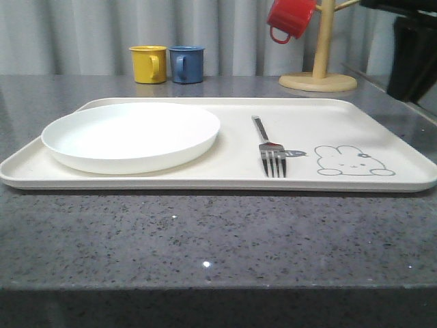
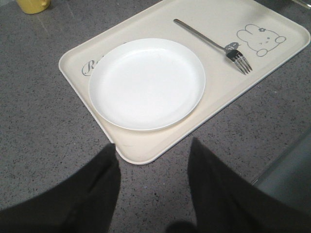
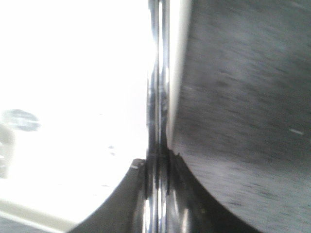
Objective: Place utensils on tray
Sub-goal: 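Grasp the chopsticks with the right gripper and place them beside the fork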
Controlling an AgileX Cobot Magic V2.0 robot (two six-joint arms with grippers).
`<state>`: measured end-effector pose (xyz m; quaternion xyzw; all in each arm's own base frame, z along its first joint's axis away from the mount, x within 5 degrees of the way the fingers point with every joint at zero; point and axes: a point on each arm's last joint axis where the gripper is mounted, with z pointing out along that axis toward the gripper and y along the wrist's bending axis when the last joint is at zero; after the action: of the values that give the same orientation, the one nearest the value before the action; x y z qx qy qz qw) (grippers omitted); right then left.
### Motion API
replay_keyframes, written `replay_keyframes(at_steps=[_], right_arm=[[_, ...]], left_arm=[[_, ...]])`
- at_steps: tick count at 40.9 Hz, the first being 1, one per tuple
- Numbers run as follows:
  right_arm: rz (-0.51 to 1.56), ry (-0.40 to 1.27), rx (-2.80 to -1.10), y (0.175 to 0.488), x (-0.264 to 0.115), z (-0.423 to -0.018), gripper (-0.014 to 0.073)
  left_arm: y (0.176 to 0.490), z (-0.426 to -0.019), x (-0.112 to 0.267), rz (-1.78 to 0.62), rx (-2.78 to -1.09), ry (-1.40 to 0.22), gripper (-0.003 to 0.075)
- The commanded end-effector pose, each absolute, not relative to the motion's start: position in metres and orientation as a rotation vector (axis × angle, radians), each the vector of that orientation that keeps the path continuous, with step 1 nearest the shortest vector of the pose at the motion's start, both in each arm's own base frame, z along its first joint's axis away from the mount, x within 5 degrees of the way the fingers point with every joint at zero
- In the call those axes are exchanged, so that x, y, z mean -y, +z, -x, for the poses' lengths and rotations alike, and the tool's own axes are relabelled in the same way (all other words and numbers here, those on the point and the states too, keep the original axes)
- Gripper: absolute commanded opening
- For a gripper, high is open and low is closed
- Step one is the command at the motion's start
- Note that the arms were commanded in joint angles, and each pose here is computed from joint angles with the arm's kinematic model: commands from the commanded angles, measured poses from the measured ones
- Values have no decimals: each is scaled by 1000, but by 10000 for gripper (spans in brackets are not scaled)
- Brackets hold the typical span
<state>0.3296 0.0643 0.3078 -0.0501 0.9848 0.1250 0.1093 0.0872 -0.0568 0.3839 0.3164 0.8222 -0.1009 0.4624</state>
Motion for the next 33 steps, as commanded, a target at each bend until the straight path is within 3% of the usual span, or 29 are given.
replay_keyframes(at_steps=[1, 11, 22, 25, 33], right_arm=[[162, 475, -2880, 332, -86, -314, 46], [-20, 518, -2936, 309, -121, -324, 46], [-136, 510, -2982, 282, -129, -339, 62], [-140, 512, -2973, 281, -129, -341, 101], [-141, 513, -2949, 282, -130, -343, 327]], left_arm=[[397, -88, 59, -742, -1938, -280, 313], [397, -88, 59, -742, -1938, -280, 313], [397, -88, 59, -742, -1938, -280, 313], [397, -88, 59, -742, -1938, -280, 313], [397, -88, 59, -742, -1938, -280, 313]])
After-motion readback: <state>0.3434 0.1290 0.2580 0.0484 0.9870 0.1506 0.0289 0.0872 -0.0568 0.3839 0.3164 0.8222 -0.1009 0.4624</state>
